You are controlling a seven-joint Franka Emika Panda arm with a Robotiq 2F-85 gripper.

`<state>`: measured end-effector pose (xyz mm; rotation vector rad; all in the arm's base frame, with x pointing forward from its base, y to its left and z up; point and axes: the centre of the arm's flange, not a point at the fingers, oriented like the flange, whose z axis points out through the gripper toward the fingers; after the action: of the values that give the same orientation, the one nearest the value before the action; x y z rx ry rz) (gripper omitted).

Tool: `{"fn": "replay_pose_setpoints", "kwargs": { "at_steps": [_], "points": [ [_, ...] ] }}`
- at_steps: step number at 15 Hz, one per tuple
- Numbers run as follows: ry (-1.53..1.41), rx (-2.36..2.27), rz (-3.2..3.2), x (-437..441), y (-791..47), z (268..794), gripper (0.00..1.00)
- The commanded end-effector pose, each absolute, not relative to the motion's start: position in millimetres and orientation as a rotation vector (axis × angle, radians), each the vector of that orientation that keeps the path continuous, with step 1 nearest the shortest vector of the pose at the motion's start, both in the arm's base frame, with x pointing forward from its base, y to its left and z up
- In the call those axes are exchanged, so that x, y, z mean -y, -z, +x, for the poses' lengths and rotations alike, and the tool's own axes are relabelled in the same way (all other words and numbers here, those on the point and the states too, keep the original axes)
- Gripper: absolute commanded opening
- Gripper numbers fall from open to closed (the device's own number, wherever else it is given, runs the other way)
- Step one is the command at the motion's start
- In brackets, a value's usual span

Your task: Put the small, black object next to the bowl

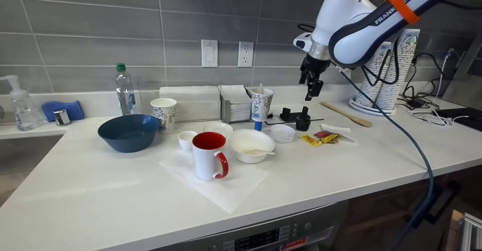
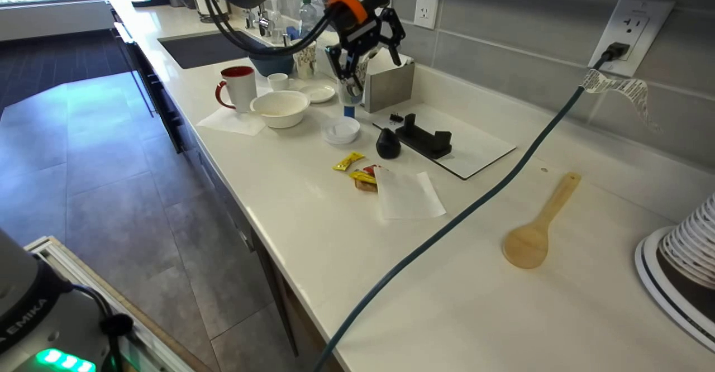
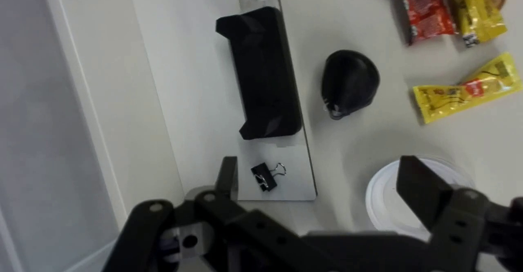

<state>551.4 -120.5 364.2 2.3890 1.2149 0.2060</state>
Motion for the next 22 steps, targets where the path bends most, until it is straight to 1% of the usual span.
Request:
{"fn": "replay_pose_setpoints", "kwargs": {
  "at_steps": [1, 2, 5, 11, 15, 22],
  "points": [
    [-0.19, -1.218, 2.218, 132.8, -355.2, 608.5, 1.0],
    [-0.182, -1.235, 2.3, 125.4, -359.6, 575.5, 1.0],
    [-0.179, -1.235, 2.25, 131.7, -356.5, 596.4, 1.0],
    [-0.182, -1.234, 2.245, 132.2, -357.8, 599.5, 1.0],
    [-0.172, -1.354, 2.187, 138.6, -324.4, 619.2, 1.0],
    [-0.325, -1.565, 2.131, 145.3, -290.9, 639.6, 1.0]
  ]
}}
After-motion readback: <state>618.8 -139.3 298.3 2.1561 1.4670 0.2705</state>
